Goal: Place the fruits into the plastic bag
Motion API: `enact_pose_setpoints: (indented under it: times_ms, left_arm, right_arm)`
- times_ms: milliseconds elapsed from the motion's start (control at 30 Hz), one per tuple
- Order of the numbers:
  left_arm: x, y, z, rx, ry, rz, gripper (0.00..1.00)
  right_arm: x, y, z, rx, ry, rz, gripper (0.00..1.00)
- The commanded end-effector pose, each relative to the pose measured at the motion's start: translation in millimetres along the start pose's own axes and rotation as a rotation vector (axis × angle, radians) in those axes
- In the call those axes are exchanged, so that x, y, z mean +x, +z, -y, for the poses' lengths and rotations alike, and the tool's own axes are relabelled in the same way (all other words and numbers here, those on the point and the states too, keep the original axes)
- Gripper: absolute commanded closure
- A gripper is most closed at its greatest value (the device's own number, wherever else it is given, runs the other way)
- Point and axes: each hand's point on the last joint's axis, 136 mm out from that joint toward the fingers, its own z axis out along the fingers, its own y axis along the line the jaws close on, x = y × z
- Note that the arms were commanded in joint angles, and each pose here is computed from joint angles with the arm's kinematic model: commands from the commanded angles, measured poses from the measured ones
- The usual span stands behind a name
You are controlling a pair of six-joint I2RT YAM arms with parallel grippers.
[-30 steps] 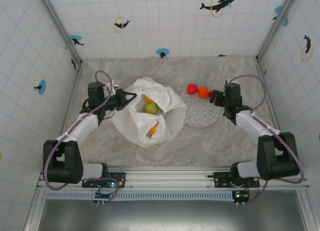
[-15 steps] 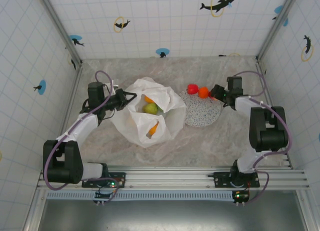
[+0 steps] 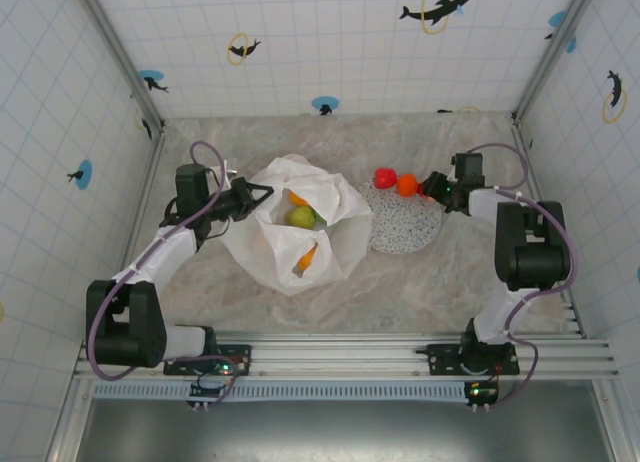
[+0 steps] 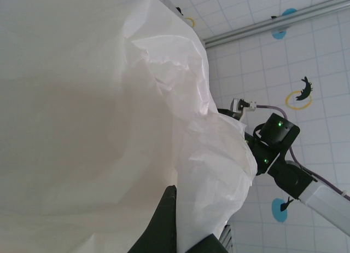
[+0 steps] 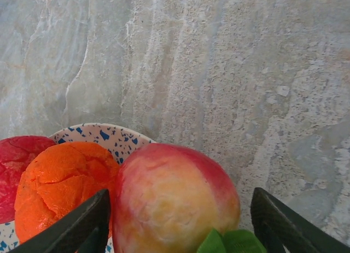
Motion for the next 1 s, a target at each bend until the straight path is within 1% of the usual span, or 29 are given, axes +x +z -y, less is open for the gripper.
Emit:
enact_pose_setpoints:
  times_ms: [0, 133, 333, 500, 733, 833, 900, 967]
  left_arm:
    - [-7, -2, 15, 0.023, 0.042, 0.01, 1.0]
    - [-6, -2, 15, 0.025, 0.042, 0.008, 1.0]
    - [-6, -2, 14, 0.024, 0.041, 0.008, 1.0]
    - [-6, -2, 14, 0.023, 0.04, 0.008, 1.0]
    - [-6, -2, 14, 0.025, 0.039, 0.008, 1.0]
    - [-6, -2, 13, 0.024, 0.036, 0.007, 1.0]
    - [-6, -1, 13, 0.024, 0.035, 0.006, 1.0]
    - [-6, -2, 13, 0.023, 0.034, 0.007, 1.0]
  right_arm:
    - [-20, 1, -12, -0.046, -0.008, 0.046, 0.35]
    - [-22, 0, -12, -0.04, -0.015, 0.052, 0.42]
    - [-27, -7, -13, -0.044, -0.022, 0.072, 0.49]
    - [-35, -21, -15, -0.045, -0.03, 0.106, 0.51]
    - [-50, -64, -14, -0.008, -0.062, 0.218, 0.52]
    - [-53, -88, -27, -0.052, -0.08, 0.265, 0.52]
    - [-50, -104, -45, -0.107, -0.114, 0.291, 0.53]
    - [-39, -120, -72, -0.181, -0.185, 0.298, 0.53]
